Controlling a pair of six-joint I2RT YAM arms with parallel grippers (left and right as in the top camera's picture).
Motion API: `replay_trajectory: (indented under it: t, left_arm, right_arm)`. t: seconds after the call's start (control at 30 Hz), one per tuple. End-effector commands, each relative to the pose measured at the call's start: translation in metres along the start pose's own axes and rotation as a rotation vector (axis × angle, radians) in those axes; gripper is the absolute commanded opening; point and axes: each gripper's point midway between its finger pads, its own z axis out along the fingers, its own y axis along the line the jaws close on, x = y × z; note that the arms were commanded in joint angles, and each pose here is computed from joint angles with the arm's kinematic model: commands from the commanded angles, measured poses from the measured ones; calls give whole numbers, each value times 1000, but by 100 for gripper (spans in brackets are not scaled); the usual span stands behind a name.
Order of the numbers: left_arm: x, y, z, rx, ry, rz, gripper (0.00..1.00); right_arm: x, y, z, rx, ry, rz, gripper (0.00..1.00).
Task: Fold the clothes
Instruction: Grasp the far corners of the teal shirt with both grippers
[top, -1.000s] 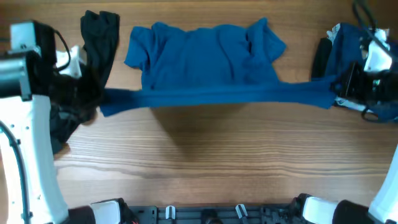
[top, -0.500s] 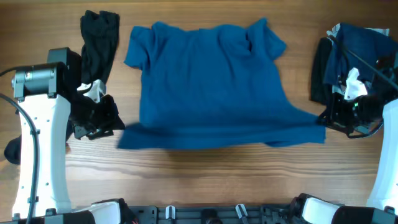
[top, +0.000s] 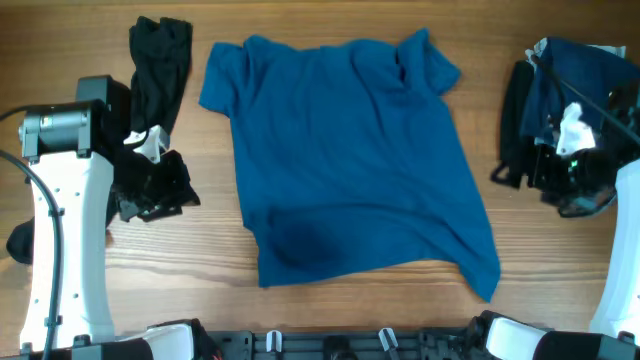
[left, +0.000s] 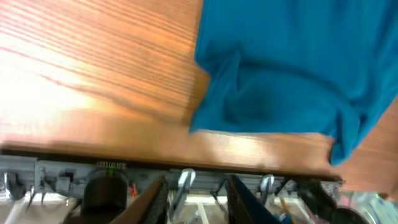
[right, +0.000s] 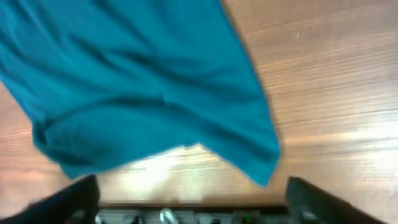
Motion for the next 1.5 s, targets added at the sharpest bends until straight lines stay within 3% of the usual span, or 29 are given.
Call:
replay_trajectory:
  t: [0.0, 0.13, 0.23, 0.3, 0.47, 0.63, 0.73, 0.83, 1.07, 1.2, 1.47]
  left_arm:
    - [-43, -13, -4, 42, -178, 76, 36]
    - [-122, -71, -24, 134, -522, 311, 39]
    - [-145, -110, -19, 175, -605, 421, 43]
    - [-158, -128, 10, 178, -573, 467, 47]
    - [-170, -123, 80, 132, -411, 447, 48]
    - [-188, -104, 86, 7, -454, 416, 48]
    - [-184, -102, 88, 1, -436, 413, 48]
    - [-170, -98, 94, -11, -378, 405, 40]
    - [-144, -97, 105, -40, -279, 421, 41]
    - [-143, -96, 105, -42, -274, 420, 44]
    - [-151, -82, 85, -135, -360, 356, 53]
  right_arm:
    - [-32, 20, -4, -122, -141, -41, 100]
    - [-51, 38, 5, -237, -198, -88, 100]
    - [-61, 40, 14, -240, -221, -115, 100]
    - [-77, 46, 23, -258, -266, -153, 100]
    - [-124, 53, 65, -266, -329, -184, 100]
    - [-162, 69, 122, -292, -349, -243, 92]
    - [-180, 80, 153, -312, -369, -247, 81]
    - [-191, 85, 181, -304, -383, -231, 65]
    - [-211, 36, 220, 12, -434, -91, 73]
    - [-222, 35, 228, 7, -475, -79, 72]
    - [-229, 46, 272, -42, -496, -52, 60]
